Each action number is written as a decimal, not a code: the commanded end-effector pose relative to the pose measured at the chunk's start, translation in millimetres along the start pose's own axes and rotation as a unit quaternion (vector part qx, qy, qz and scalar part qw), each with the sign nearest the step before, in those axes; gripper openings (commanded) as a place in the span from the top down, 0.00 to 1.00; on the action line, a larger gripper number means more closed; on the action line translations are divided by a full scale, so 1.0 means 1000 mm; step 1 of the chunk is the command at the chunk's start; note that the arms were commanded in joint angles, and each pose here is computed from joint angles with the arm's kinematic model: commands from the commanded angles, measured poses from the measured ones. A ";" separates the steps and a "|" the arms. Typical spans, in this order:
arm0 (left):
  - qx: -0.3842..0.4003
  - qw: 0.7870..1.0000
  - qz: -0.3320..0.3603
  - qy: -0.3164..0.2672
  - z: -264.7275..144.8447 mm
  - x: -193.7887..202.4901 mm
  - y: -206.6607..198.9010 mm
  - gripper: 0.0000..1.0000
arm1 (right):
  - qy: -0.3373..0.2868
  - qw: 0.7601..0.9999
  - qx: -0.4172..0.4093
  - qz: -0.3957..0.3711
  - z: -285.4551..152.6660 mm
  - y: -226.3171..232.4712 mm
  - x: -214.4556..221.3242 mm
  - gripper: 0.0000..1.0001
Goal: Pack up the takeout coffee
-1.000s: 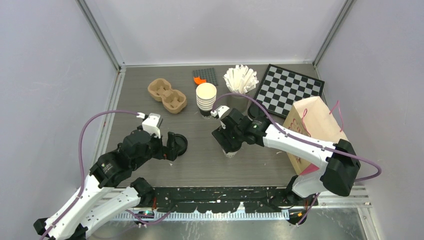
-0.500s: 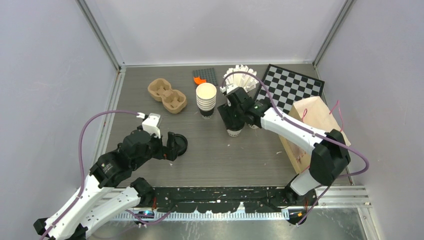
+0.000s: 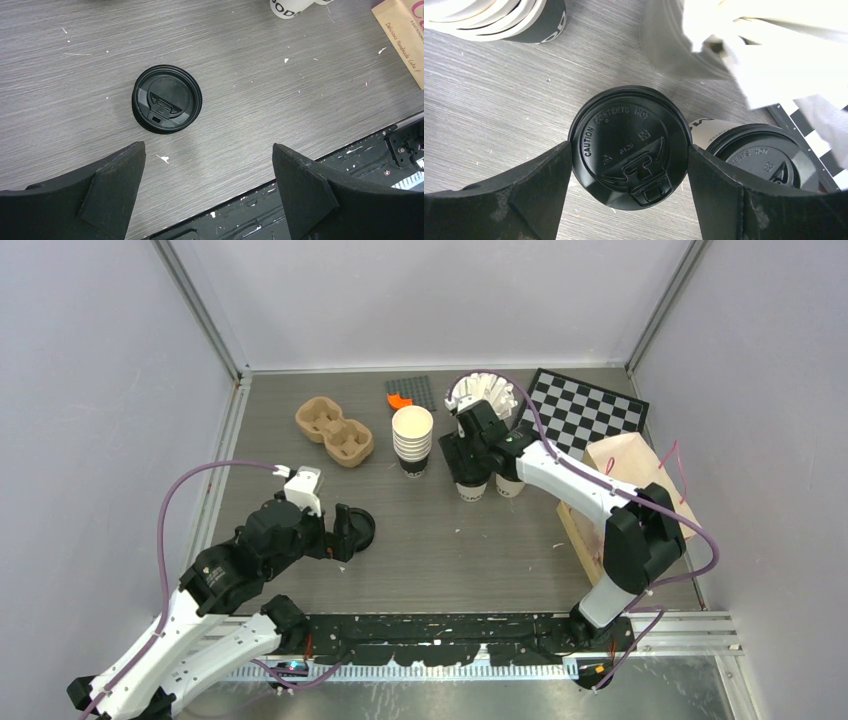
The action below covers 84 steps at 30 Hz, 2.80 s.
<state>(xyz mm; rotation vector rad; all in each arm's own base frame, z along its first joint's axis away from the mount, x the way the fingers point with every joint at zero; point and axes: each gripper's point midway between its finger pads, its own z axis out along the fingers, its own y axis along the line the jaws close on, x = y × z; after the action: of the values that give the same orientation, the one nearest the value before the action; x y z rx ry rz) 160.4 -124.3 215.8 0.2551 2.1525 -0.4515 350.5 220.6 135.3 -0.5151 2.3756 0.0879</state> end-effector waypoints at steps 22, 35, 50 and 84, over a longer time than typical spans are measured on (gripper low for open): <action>-0.045 0.999 0.010 0.001 0.003 -0.003 0.014 0.00 | -0.026 0.998 -0.032 0.054 -0.067 -0.003 -0.047 0.07; -0.058 0.998 0.010 0.002 0.005 -0.003 0.018 0.00 | -0.077 0.996 0.000 0.038 -0.189 -0.043 -0.058 0.11; -0.036 0.999 0.012 -0.011 -0.001 -0.005 0.013 0.00 | -0.062 0.992 0.112 0.024 -0.238 -0.103 -0.049 0.10; -0.074 0.988 -0.124 -0.053 0.001 -0.017 0.023 0.00 | -0.098 0.993 0.040 0.058 -0.210 -0.084 -0.029 0.09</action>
<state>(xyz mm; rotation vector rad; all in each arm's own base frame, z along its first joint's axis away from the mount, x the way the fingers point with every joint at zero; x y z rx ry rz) 167.3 -107.9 213.0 0.1115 2.1558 -0.4010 259.9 106.2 330.0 -0.3121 2.2065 0.0967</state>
